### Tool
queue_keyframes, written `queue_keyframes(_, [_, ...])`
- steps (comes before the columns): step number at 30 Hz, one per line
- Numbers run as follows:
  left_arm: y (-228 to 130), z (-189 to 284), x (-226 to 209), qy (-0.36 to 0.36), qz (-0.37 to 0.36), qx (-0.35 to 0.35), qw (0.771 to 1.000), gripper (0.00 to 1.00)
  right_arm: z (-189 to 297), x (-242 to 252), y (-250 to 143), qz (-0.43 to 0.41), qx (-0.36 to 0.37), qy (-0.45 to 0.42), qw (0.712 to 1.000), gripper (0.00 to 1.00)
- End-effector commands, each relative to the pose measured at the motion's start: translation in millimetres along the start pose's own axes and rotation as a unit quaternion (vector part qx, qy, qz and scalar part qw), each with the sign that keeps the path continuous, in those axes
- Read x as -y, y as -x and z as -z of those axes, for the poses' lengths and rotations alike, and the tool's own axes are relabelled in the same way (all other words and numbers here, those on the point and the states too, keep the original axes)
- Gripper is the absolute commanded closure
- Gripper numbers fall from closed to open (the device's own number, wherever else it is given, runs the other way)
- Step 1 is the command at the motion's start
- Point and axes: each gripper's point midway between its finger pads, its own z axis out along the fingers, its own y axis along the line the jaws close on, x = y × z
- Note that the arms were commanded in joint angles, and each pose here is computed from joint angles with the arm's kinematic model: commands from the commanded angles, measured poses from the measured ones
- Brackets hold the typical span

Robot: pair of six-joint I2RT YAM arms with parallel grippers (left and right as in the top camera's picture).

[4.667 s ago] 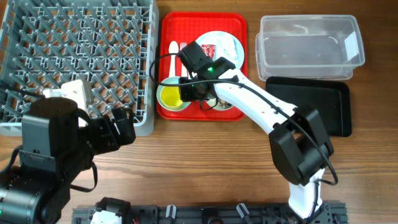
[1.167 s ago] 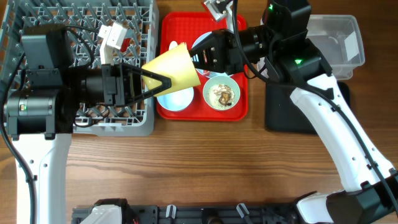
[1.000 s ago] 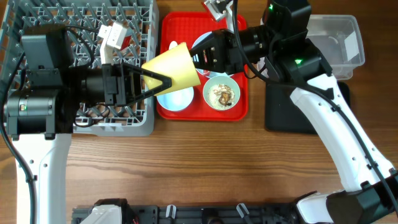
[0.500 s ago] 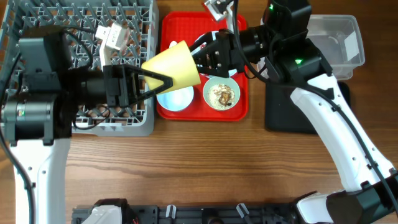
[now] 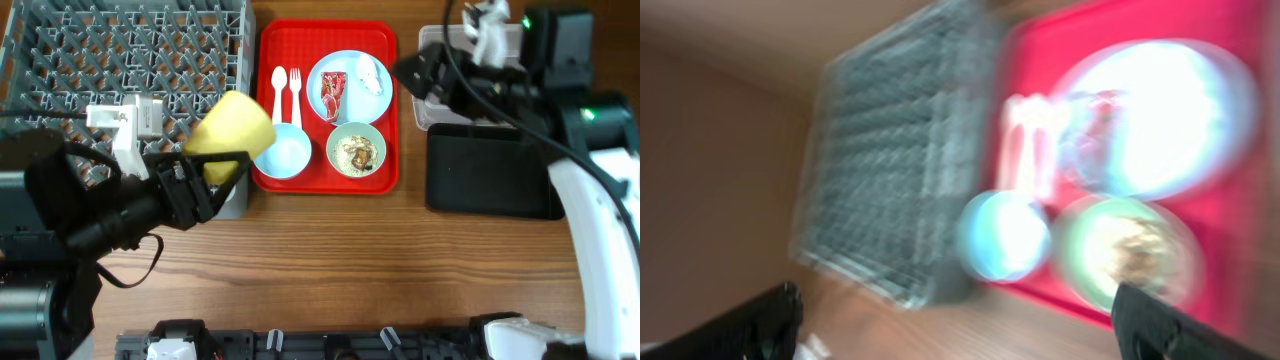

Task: Sort waste into correct bins and load items into the dishwasher rack
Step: 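Place the yellow cup into the dish rack with the left gripper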

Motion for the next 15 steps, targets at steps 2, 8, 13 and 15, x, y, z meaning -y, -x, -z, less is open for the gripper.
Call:
queue_keyframes(2, [12.9, 1.5, -60.8, 0.162, -0.001, 0.027, 0.986, 0.38, 41.1, 61.8, -13.9, 0.006, 0.030, -0.202, 0.979, 0.00])
queue_keyframes(8, [11.9, -10.0, -121.7, 0.283, 0.017, -0.020, 0.959, 0.40, 49.9, 68.4, -56.9, 0.002, -0.055, -0.213, 0.976, 0.00])
queue_keyframes(13, [-13.1, -44.2, -163.9, 0.320, 0.068, -0.129, 0.936, 0.45, 51.6, 69.9, -64.6, 0.007, -0.072, -0.215, 0.974, 0.00])
queue_keyframes(15, [-16.8, -55.5, -181.2, 0.341, 0.083, -0.153, 0.924, 0.45, 51.7, 70.0, -65.1, 0.007, -0.073, -0.215, 0.974, 0.00])
